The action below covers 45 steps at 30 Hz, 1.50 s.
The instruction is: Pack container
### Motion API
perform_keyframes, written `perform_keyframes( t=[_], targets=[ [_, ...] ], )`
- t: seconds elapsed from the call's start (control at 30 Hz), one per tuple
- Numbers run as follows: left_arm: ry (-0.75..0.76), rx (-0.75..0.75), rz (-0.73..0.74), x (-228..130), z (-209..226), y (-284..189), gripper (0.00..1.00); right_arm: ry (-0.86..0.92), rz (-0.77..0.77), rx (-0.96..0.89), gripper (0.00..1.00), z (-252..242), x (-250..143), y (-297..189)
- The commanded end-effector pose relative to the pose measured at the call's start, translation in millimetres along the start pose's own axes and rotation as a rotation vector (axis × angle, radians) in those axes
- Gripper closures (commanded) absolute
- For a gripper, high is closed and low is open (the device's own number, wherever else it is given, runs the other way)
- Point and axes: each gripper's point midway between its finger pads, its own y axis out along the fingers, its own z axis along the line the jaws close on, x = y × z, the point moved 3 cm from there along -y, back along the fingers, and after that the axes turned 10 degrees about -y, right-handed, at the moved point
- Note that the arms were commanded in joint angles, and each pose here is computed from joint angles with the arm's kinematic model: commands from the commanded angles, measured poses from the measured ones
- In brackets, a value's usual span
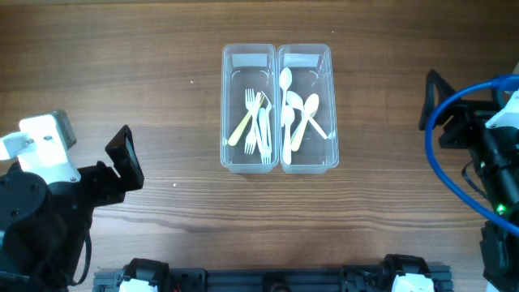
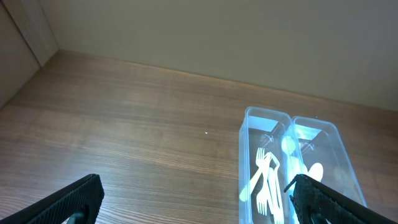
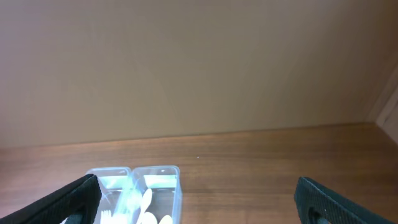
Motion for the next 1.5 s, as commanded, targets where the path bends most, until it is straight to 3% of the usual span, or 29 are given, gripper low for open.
perform_keyframes(
  t=[0.0, 0.27, 0.53, 0.73, 1.27, 1.47],
  targets=[
    [0.008, 0.017, -0.006, 0.7, 2.5, 0.5, 0.0, -0.06, -0.007, 0.035, 0.0, 5.2, 0.2, 1.6],
    [0.008, 0.017, -0.006, 0.8, 2.5, 0.4, 0.0, -0.104, -0.014, 0.049, 0.0, 12.2, -30.3, -10.3],
    [0.008, 0.017, -0.006, 0.8, 2.5, 0.4, 0.0, -0.12, -0.114, 0.134, 0.0, 34.5, -128.9, -2.8],
    [0.008, 0.017, -0.006, 0.8, 2.5, 0.4, 0.0, -0.095, -0.106, 0.172, 0.0, 45.1, -190.6, -0.4],
    [0.008, 0.017, -0.006, 0.8, 2.5, 0.4, 0.0, 0.003, -0.047, 0.182, 0.0, 49.7, -271.4, 21.3],
    [0.008, 0.017, -0.006, 0.7, 2.5, 0.5, 0.0, 0.003, -0.056, 0.181, 0.0, 49.6, -270.3, 21.8]
  ],
)
